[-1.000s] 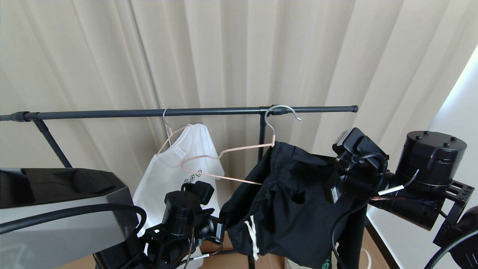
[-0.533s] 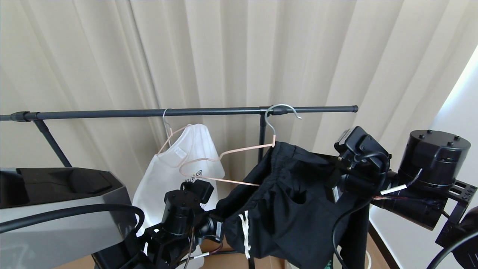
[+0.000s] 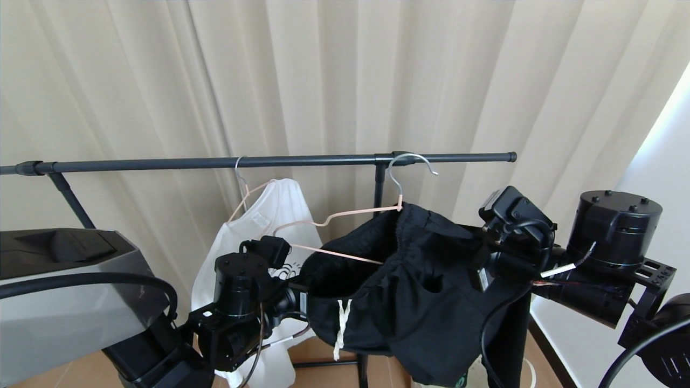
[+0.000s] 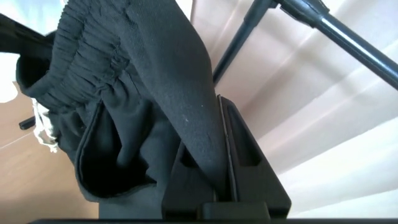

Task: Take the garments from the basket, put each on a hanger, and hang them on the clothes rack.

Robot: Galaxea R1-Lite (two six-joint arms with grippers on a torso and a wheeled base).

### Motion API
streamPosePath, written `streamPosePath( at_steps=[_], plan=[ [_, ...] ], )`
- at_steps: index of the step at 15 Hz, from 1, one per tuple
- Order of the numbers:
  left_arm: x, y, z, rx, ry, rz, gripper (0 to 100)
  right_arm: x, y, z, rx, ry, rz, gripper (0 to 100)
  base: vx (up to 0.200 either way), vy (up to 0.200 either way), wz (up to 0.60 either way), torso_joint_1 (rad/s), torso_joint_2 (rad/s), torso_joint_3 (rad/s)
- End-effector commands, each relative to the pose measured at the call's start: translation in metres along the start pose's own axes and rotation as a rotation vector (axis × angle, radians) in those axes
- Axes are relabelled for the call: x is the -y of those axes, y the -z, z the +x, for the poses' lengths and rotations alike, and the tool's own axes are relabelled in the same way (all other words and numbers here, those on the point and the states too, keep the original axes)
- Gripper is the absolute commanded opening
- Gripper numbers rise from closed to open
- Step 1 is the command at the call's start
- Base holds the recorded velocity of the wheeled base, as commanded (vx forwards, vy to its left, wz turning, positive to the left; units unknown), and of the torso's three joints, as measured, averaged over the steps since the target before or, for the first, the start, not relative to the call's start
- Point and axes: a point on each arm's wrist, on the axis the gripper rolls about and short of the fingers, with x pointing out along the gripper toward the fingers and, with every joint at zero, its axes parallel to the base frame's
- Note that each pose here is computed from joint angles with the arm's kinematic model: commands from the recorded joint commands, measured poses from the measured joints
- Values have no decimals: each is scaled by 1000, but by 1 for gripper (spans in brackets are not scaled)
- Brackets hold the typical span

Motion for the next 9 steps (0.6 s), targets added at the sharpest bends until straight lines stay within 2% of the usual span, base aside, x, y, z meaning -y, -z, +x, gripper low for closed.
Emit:
streamPosePath(
  at_steps=[1, 3, 7, 9],
  plan=[
    [-9, -7, 1, 24, -25, -14, 0, 0, 3, 2, -11, -1, 2, 0, 0, 0, 0, 0, 0, 0],
    [-14, -12, 1, 44, -39, -23, 0, 0, 4, 2, -15, -2, 3, 0, 0, 0, 0, 0, 0, 0],
    [-40, -26, 6, 91, -111, -54, 0, 5, 7, 0, -31, 17, 4, 0, 0, 0, 0, 0, 0, 0],
    [-47, -32, 4, 114, -129, -63, 0, 6, 9, 0, -35, 15, 1, 0, 0, 0, 0, 0, 0, 0]
  ],
)
